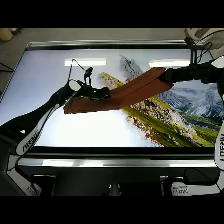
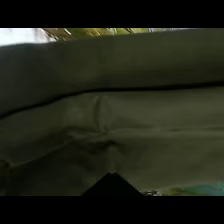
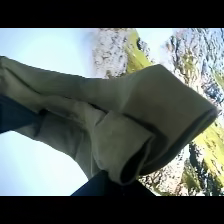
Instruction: Fold the shirts.
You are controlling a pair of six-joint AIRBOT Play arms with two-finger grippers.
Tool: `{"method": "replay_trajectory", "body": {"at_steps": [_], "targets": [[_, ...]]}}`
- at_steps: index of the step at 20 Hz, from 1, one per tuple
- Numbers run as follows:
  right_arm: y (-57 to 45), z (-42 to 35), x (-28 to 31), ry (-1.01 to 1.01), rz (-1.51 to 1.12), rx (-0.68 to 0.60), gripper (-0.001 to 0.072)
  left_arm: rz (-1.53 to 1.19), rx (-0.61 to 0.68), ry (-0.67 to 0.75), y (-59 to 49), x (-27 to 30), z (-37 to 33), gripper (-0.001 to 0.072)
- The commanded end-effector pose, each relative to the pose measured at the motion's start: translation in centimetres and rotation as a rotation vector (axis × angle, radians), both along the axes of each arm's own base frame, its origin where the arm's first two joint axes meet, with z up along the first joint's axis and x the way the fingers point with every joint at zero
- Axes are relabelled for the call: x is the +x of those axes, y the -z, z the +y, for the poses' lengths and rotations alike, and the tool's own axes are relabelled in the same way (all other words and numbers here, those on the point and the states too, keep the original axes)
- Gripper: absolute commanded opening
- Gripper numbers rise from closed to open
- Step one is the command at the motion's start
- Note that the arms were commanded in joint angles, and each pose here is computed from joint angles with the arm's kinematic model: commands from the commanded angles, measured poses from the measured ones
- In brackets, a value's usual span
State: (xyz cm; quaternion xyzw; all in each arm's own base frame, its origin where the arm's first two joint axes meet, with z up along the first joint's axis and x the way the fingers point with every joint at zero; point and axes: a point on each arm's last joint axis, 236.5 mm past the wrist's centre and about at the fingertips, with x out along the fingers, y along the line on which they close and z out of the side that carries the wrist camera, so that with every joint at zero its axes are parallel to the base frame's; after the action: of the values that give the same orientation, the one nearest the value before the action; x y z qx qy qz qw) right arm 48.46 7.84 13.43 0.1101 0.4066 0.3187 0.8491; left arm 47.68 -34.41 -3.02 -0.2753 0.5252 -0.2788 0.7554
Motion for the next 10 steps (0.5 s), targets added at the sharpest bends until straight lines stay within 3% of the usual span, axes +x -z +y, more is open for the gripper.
{"method": "replay_trajectory", "body": {"at_steps": [1, 6, 10], "targets": [[-6.7, 2.2, -5.1, -0.046, -0.049, 0.005, 0.0023, 0.127, -0.172, -0.074, 2.3, -1.4, -6.2, 0.0026], [-10.8, 2.9, -9.5, -0.035, -0.061, 0.006, 0.0024, 0.179, -0.362, -0.103, 1.4, -3.7, -12.9, 0.0026], [-9.2, 1.1, -7.7, 0.027, -0.057, -0.056, 0.0024, 0.104, -0.353, -0.057, -0.3, -2.6, -11.4, 0.0023]]}}
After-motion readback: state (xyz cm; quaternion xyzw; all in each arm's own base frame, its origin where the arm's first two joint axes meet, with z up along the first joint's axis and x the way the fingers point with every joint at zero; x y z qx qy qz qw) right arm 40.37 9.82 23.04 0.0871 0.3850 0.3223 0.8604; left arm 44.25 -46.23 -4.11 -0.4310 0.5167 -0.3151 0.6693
